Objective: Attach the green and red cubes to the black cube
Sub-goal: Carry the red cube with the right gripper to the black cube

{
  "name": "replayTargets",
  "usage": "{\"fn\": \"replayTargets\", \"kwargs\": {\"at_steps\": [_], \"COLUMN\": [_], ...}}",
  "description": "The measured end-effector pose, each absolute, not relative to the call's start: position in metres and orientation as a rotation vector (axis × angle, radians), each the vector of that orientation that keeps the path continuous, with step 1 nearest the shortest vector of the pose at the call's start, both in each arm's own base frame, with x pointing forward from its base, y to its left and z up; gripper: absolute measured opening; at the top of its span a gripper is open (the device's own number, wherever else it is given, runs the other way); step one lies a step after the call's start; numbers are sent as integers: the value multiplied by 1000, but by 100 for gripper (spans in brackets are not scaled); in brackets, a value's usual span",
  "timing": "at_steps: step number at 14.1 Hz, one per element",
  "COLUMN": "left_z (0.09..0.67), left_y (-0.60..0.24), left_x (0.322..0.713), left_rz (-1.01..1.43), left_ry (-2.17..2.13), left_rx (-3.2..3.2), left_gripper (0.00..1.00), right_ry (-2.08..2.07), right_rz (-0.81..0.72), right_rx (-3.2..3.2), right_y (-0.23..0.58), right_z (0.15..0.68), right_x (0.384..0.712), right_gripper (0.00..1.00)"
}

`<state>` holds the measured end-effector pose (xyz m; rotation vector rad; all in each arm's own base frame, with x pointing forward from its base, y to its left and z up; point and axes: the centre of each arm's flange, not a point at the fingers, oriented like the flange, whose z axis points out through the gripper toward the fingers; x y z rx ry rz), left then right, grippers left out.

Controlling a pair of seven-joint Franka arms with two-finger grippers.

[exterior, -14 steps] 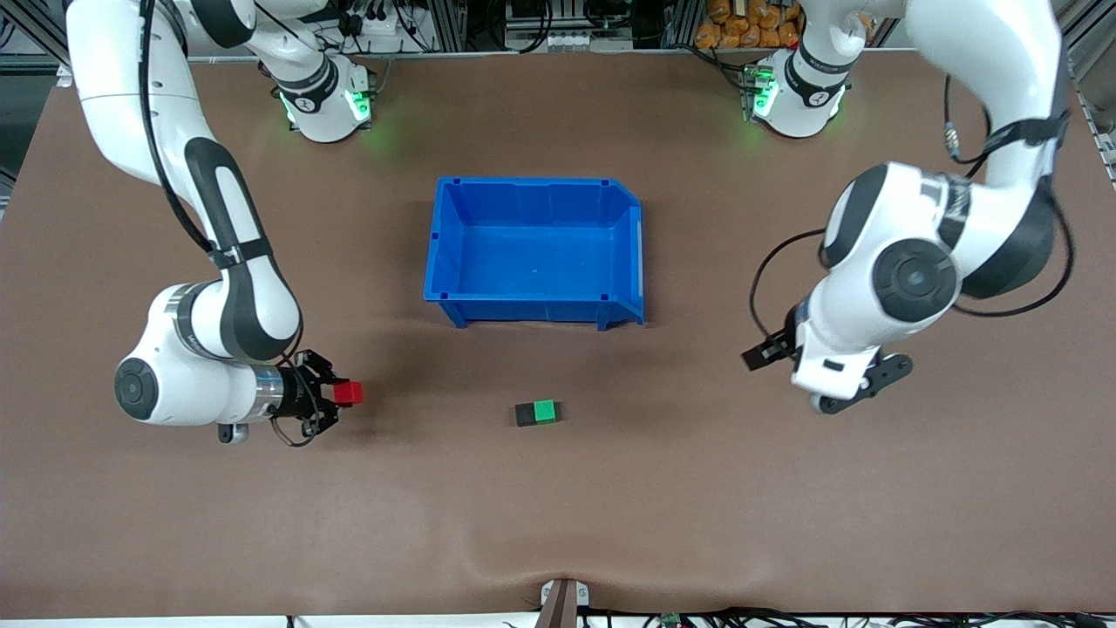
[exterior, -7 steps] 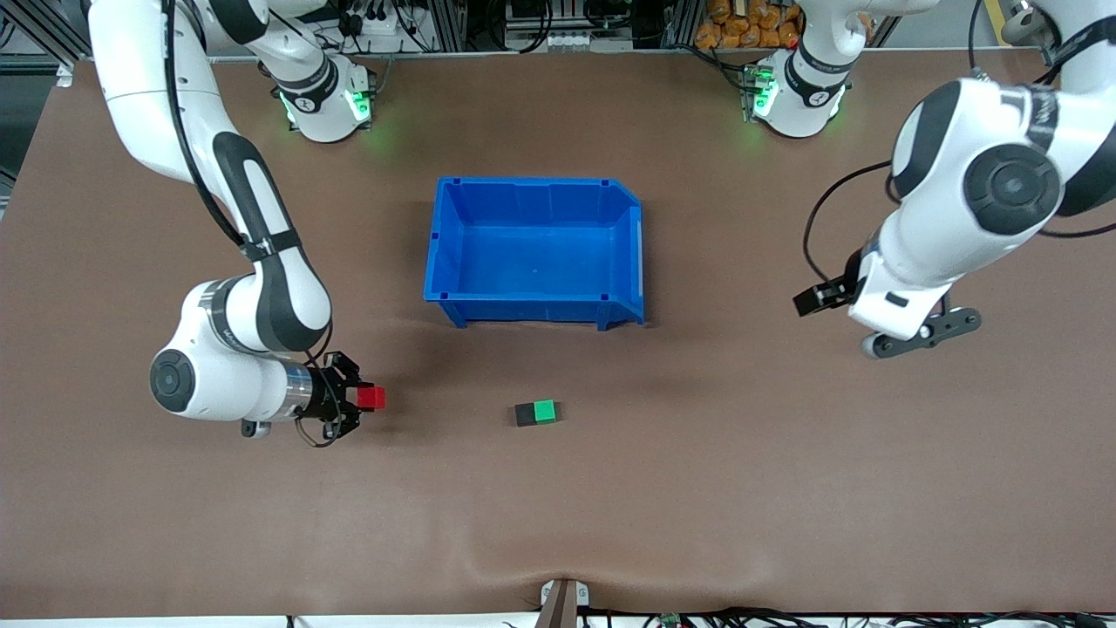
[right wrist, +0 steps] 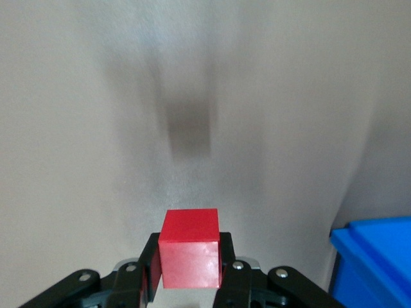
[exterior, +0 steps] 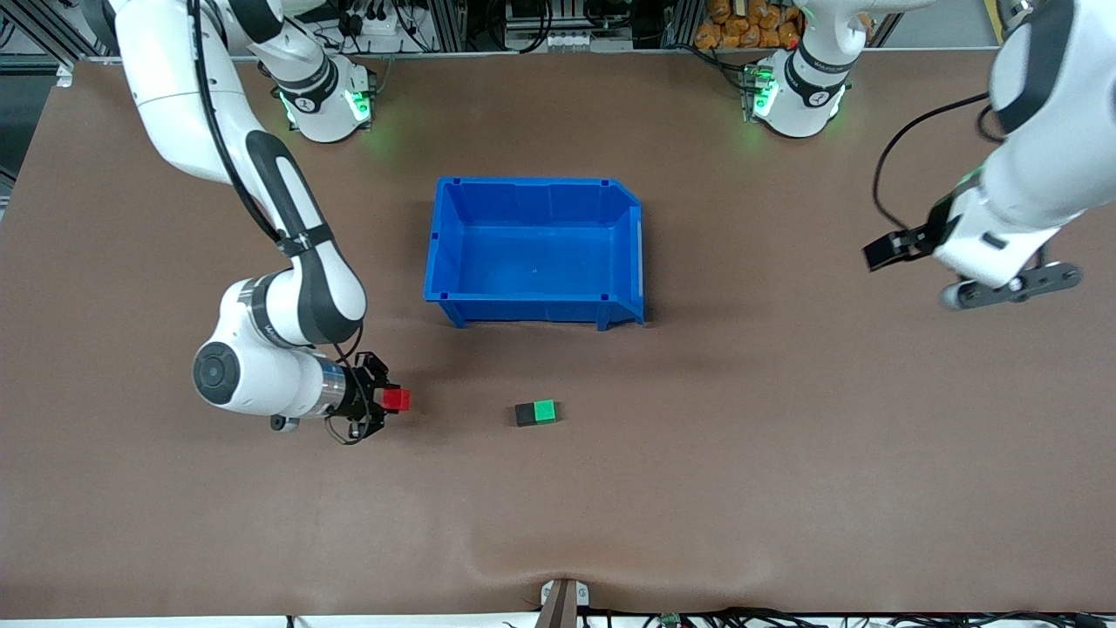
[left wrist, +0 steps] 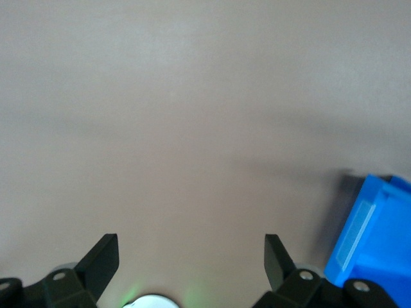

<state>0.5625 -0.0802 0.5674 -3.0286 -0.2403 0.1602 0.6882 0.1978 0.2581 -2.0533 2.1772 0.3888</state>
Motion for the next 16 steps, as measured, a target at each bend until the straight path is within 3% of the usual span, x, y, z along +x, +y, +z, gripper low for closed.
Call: {"fn": "replayTargets", "kwargs": {"at_steps": [8, 16], "left_z": [604, 636], "left_y": [-76, -65], "left_x": [555, 553], "left_rz": [184, 117], "left_ry": [-243, -153], "left_rx": [-3024, -3092], "left_gripper": [100, 100], "right_ry": [2220, 2223], "right_rz": [348, 433], "right_rx": [-1986, -1889], "right_y": [247, 293], "right_z": [238, 220], "right_x": [679, 671], "right_gripper": [39, 39]}}
